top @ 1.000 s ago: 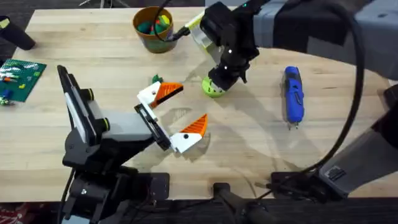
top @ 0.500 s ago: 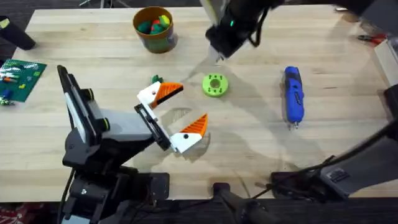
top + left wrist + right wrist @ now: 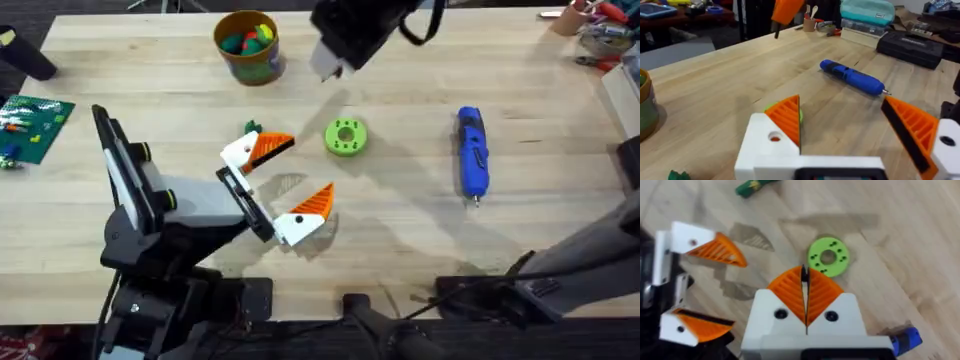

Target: Pick up the gripper from the table and insert it into the empty holder that is missing its gripper. Then pick up a screw, insert it into the mounting hole, and use the screwdriver to tighten it. Finally, clean up the table by picking up the vegetable and placing it into the bucket.

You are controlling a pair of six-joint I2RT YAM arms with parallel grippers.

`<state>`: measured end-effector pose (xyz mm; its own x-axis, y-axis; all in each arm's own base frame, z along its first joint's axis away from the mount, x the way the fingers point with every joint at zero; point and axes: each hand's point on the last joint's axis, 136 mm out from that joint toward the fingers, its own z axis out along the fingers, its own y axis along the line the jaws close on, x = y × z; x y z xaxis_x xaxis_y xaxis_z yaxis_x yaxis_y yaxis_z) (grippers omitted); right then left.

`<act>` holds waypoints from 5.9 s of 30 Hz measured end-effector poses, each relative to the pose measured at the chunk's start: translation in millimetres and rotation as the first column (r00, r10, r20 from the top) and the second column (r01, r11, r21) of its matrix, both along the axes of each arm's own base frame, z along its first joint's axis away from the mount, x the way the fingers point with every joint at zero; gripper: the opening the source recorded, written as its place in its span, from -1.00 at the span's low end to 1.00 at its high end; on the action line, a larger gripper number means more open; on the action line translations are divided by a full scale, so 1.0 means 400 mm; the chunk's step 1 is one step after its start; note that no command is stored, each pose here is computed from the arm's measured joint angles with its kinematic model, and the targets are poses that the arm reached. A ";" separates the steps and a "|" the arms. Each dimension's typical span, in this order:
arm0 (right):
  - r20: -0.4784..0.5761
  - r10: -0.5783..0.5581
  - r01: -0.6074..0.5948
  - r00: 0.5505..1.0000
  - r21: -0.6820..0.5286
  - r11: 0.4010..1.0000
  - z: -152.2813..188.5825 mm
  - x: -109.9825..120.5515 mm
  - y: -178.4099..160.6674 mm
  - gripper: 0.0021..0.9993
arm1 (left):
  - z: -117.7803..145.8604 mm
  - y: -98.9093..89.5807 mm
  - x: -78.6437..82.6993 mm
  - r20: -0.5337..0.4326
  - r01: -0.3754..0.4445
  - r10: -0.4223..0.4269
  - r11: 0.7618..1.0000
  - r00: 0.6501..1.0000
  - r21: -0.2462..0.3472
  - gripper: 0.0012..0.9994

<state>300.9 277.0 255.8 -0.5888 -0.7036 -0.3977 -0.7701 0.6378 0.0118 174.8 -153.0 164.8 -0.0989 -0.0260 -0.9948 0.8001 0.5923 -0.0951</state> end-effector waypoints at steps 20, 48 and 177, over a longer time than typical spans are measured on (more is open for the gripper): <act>0.003 0.341 -0.340 0.940 0.057 0.939 0.011 -0.229 0.207 -0.99 | 0.000 0.000 0.000 0.000 0.000 0.000 1.000 1.000 0.000 0.97; 0.103 0.502 -0.506 0.859 0.022 0.862 0.022 -0.257 0.250 -0.99 | 0.000 0.000 0.000 0.000 0.000 0.000 1.000 1.000 0.000 0.97; 0.020 0.526 -0.525 0.850 -0.054 0.850 -0.056 -0.221 0.269 -0.99 | 0.000 0.000 0.000 0.000 0.000 0.000 1.000 1.000 0.000 0.97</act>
<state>212.5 384.6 233.5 -0.1134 -0.9220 -0.3703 -0.9898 0.1371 -0.0382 174.8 -153.0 164.8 -0.0991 -0.0260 -0.9947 0.8001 0.5923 -0.0952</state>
